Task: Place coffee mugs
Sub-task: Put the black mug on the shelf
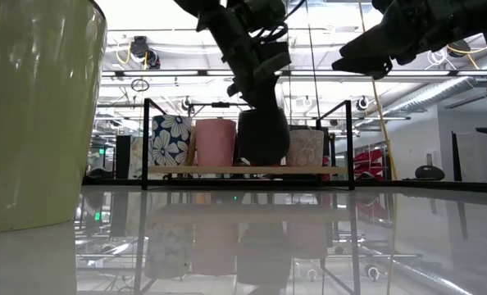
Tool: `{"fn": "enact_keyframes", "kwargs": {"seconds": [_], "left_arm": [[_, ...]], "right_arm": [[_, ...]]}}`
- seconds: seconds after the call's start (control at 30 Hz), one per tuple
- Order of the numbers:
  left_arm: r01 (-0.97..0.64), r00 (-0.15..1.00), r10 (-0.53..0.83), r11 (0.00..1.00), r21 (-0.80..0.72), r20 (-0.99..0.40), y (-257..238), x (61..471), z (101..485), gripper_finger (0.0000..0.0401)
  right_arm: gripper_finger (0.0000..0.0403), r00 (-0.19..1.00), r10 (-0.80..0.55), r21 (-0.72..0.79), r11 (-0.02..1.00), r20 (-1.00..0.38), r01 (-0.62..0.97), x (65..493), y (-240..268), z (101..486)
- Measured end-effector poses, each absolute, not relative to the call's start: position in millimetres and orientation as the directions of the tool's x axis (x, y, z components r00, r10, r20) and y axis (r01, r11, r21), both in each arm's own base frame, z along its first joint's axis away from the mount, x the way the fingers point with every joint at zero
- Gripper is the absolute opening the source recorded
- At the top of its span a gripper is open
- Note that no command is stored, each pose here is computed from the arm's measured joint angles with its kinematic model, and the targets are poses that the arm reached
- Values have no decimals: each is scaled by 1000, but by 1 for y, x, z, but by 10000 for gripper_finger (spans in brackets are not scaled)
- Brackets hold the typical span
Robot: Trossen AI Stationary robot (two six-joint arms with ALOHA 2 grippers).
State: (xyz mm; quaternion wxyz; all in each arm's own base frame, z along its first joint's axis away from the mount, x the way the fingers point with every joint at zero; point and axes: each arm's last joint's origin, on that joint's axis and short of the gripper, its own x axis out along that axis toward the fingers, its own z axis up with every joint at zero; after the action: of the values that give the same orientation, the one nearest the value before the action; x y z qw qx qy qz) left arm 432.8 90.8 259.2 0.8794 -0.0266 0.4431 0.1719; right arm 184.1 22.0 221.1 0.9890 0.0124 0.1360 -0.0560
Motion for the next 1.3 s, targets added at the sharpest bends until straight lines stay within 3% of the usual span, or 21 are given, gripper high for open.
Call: {"fn": "enact_keyframes", "kwargs": {"seconds": [0.33,0.8,1.0,1.3], "left_arm": [[-357,537,306,927,117,-786,94,432,259,38],[-409,517,404,891,197,-755,97,432,261,124],[-446,491,468,859,250,-735,99,432,262,129],[-376,578,483,873,311,-657,71,444,269,129]], "right_arm": [[231,957,-107,9,993,-271,114,184,22,221],[231,957,-106,10,994,-270,113,184,22,221],[231,957,-106,10,994,-271,113,184,22,221],[231,939,-116,-16,993,-322,118,182,21,216]]}}
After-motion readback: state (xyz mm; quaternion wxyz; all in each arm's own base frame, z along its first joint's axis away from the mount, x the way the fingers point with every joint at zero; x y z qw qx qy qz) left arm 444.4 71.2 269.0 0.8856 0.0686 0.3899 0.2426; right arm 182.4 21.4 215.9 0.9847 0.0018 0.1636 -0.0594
